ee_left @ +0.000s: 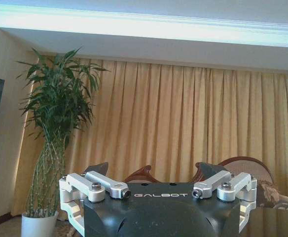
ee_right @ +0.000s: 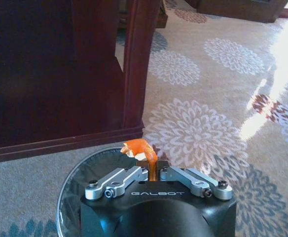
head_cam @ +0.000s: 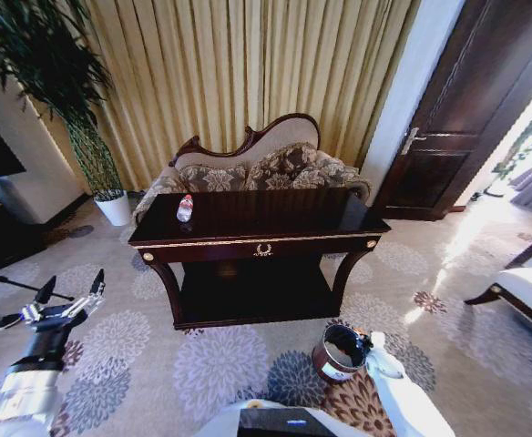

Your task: Move to the front of the table and place the trash on the table into the trash bin.

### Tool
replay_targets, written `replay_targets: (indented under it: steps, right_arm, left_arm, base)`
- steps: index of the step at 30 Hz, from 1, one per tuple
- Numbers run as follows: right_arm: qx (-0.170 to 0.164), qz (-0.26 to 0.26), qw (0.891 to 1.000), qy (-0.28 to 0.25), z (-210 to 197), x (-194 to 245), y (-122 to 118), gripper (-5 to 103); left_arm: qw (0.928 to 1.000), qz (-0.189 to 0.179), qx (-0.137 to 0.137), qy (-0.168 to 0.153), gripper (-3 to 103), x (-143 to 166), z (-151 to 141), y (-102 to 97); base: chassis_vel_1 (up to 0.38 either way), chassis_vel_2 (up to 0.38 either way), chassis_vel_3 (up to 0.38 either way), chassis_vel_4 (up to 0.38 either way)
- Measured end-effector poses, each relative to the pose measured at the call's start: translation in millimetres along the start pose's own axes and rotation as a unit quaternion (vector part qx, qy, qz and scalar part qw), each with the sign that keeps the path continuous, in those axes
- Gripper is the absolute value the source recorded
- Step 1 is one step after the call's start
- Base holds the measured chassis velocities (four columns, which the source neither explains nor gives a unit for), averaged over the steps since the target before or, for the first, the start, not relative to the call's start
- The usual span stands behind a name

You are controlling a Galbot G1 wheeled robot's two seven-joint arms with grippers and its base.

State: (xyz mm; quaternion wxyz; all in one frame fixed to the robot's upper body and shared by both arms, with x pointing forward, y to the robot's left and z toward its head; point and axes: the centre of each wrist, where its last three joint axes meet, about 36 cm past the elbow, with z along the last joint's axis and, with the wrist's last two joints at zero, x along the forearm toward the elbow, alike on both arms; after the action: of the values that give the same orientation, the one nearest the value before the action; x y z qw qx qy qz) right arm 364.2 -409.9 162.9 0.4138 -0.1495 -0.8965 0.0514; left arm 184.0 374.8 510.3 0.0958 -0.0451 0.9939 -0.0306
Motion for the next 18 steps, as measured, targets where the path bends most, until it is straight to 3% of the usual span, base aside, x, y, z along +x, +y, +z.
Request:
replay_targets:
  steps: [8, 18]
  right_arm:
    - [0.005, -0.002, 1.000, -0.008, -18, -10, 11, 6]
    - [0.014, 0.018, 1.000, 0.013, -4, -13, -10, 6]
  left_arm:
    - [1.0000, 0.001, -0.003, -0.002, 100, 1, -2, 0.0]
    - [1.0000, 0.005, -0.006, -0.006, 100, 0, -5, -0.5]
  base:
    - [0.000, 0.000, 0.000, 0.000]
    - [0.000, 0.000, 0.000, 0.000]
